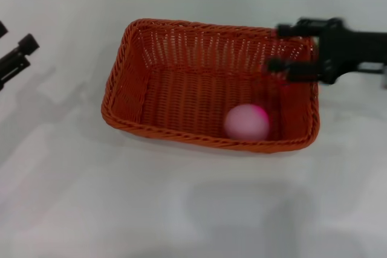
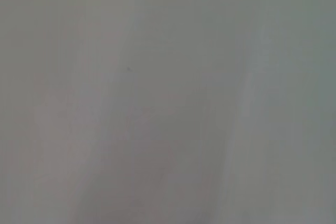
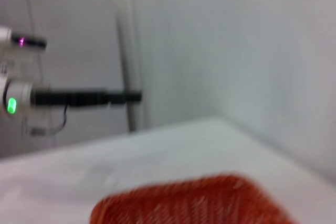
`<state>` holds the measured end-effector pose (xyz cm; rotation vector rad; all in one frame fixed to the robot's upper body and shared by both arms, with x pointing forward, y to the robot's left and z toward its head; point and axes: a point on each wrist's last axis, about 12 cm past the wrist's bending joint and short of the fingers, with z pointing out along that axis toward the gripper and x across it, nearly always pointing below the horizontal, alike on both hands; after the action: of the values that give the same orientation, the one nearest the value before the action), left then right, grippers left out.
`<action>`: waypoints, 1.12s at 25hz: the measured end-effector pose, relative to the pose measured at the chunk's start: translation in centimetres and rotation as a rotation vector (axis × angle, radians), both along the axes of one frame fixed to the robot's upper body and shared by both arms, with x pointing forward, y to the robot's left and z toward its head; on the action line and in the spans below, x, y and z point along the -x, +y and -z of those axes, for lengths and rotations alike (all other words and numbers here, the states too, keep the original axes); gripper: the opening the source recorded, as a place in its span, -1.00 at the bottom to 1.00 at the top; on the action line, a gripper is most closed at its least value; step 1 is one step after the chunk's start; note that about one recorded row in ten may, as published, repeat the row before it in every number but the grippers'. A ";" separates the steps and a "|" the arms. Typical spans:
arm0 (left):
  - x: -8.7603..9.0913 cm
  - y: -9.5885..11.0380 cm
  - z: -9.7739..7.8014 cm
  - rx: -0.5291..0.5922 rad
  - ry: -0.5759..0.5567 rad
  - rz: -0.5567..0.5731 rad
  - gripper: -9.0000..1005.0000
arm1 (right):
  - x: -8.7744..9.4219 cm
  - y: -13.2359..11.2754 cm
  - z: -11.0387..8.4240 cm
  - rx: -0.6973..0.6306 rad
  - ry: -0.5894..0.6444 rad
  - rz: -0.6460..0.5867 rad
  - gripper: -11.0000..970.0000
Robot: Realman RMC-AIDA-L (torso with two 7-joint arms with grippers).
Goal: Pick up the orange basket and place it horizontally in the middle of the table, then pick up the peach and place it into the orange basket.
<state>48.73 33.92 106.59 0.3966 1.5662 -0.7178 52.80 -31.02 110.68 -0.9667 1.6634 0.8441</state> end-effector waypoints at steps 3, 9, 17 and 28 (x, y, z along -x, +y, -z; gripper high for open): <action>0.3 0.4 0.1 -0.002 -0.033 -0.046 0.63 | 1.4 -2.7 -0.4 -0.064 -0.043 0.094 0.60; 1.5 2.0 0.5 -0.011 -0.119 -0.194 0.63 | 5.3 -8.2 1.3 -0.165 -0.132 0.408 0.60; 2.5 3.3 1.1 -0.028 -0.178 -0.352 0.63 | 11.3 -11.8 4.9 -0.280 -0.293 0.875 0.59; 2.9 4.0 1.7 -0.056 -0.201 -0.458 0.63 | 12.0 -11.3 7.3 -0.194 -0.282 0.998 0.59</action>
<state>45.80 37.96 104.91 0.1343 1.4181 -0.2720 40.77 -42.27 103.34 -0.0417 1.5106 0.1639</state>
